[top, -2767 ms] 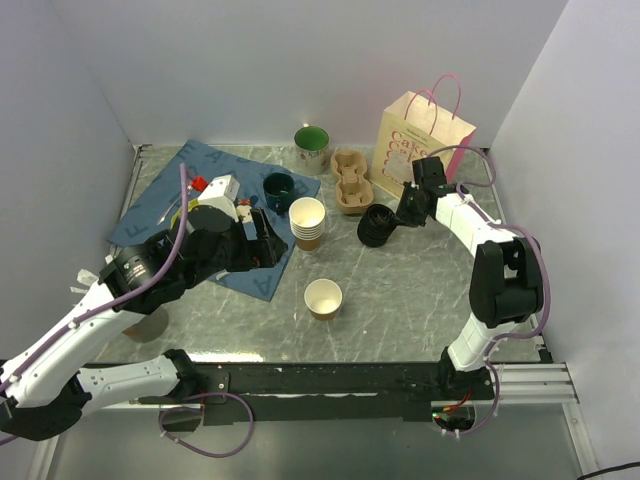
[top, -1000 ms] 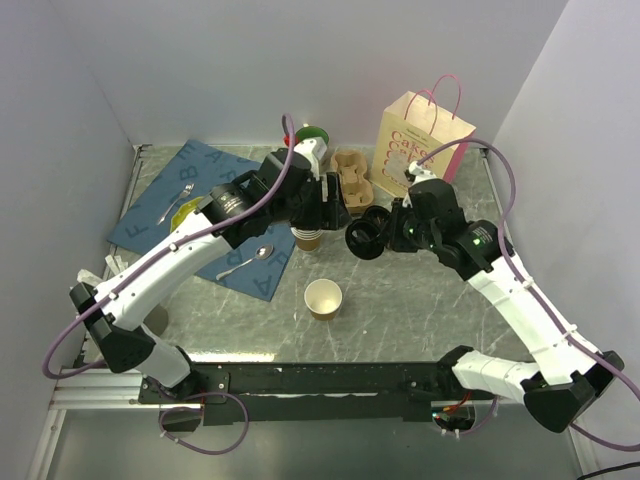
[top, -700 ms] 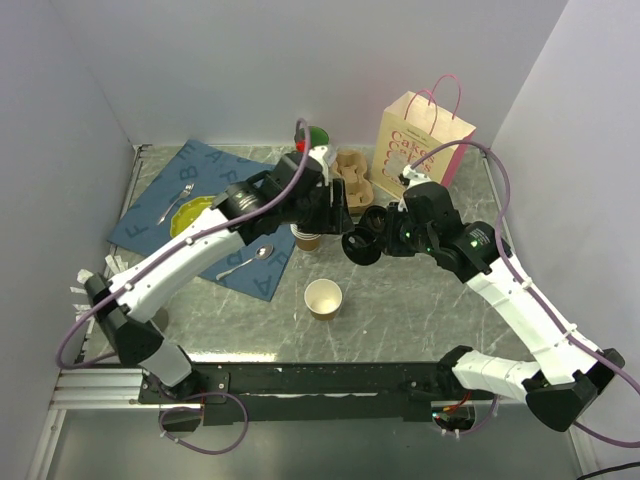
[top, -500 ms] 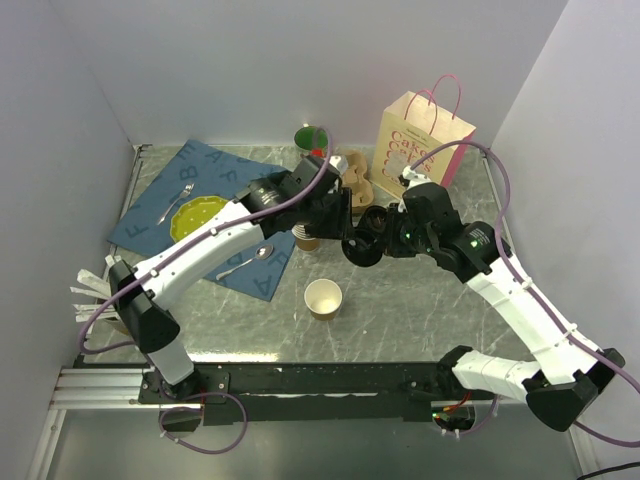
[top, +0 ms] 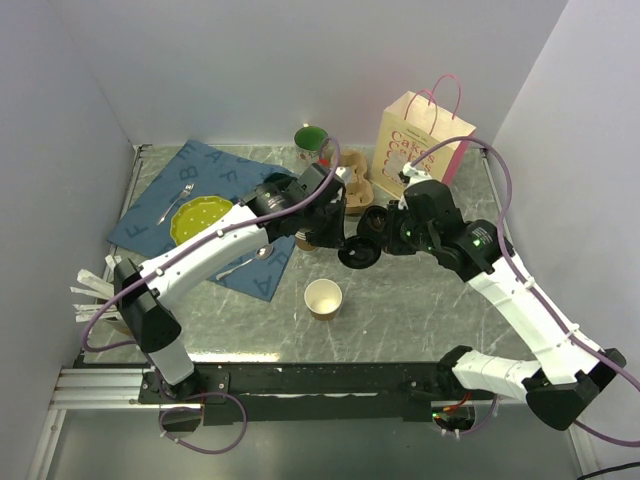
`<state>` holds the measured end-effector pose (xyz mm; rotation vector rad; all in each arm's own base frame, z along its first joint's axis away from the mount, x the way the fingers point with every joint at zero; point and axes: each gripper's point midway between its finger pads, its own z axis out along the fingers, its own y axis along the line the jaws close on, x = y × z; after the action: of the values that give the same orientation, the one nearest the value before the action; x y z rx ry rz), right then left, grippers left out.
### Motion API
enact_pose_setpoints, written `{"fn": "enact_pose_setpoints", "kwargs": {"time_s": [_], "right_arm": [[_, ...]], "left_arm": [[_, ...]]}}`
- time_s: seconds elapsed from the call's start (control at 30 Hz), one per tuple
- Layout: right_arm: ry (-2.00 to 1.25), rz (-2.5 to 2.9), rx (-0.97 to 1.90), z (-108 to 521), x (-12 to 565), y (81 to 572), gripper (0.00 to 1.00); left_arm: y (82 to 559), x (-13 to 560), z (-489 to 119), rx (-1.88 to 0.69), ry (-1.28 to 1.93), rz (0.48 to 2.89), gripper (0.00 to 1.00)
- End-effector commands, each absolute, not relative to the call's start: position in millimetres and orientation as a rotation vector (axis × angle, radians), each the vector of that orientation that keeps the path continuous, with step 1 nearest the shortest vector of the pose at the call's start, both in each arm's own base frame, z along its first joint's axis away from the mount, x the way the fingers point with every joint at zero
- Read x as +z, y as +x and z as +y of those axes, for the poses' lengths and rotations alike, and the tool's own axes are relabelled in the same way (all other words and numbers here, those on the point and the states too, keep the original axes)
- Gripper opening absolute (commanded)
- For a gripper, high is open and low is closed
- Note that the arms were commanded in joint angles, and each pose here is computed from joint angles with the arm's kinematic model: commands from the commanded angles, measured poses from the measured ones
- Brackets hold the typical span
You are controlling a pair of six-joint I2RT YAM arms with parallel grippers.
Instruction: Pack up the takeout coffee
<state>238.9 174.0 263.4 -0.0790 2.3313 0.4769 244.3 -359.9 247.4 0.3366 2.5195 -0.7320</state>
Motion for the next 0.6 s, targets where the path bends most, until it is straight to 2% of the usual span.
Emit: {"fn": "enact_pose_setpoints", "kwargs": {"time_s": [0.0, 0.03, 0.13, 0.17, 0.27, 0.33, 0.4, 0.43, 0.5, 0.57], "right_arm": [[-0.098, 2.253, 0.544, 181.5, 292.0, 239.2, 0.17], [-0.095, 2.246, 0.556, 181.6, 297.1, 237.7, 0.19], [-0.059, 2.200, 0.609, 180.8, 320.8, 233.5, 0.33], [-0.054, 2.176, 0.636, 180.8, 330.3, 230.3, 0.42], [-0.032, 2.060, 0.723, 179.5, 364.0, 223.9, 0.55], [-0.023, 2.013, 0.809, 183.8, 371.1, 215.6, 0.57], [-0.004, 1.863, 0.921, 182.6, 401.4, 205.4, 0.58], [-0.008, 1.850, 0.947, 185.1, 395.0, 203.8, 0.57], [-0.035, 1.647, 1.052, 184.8, 428.9, 193.6, 0.53], [-0.062, 1.600, 1.089, 187.1, 419.7, 187.8, 0.51]], "left_arm": [[241.7, 272.0, -379.7, -0.909, 0.338, 2.429, 0.01], [241.4, 274.3, -379.8, -0.920, 0.335, 2.423, 0.01], [242.7, 282.6, -379.8, -1.002, 0.314, 2.414, 0.01], [247.7, 285.4, -376.2, -1.036, 0.290, 2.413, 0.01], [250.0, 311.8, -372.9, -1.260, 0.248, 2.358, 0.01], [245.1, 337.2, -372.6, -1.441, 0.234, 2.286, 0.01], [250.8, 351.7, -364.0, -1.535, 0.194, 2.237, 0.01], [246.7, 363.9, -363.4, -1.636, 0.183, 2.193, 0.01], [249.0, 375.2, -357.2, -1.718, 0.156, 2.142, 0.01], [245.2, 388.9, -354.6, -1.814, 0.143, 2.091, 0.01]]}}
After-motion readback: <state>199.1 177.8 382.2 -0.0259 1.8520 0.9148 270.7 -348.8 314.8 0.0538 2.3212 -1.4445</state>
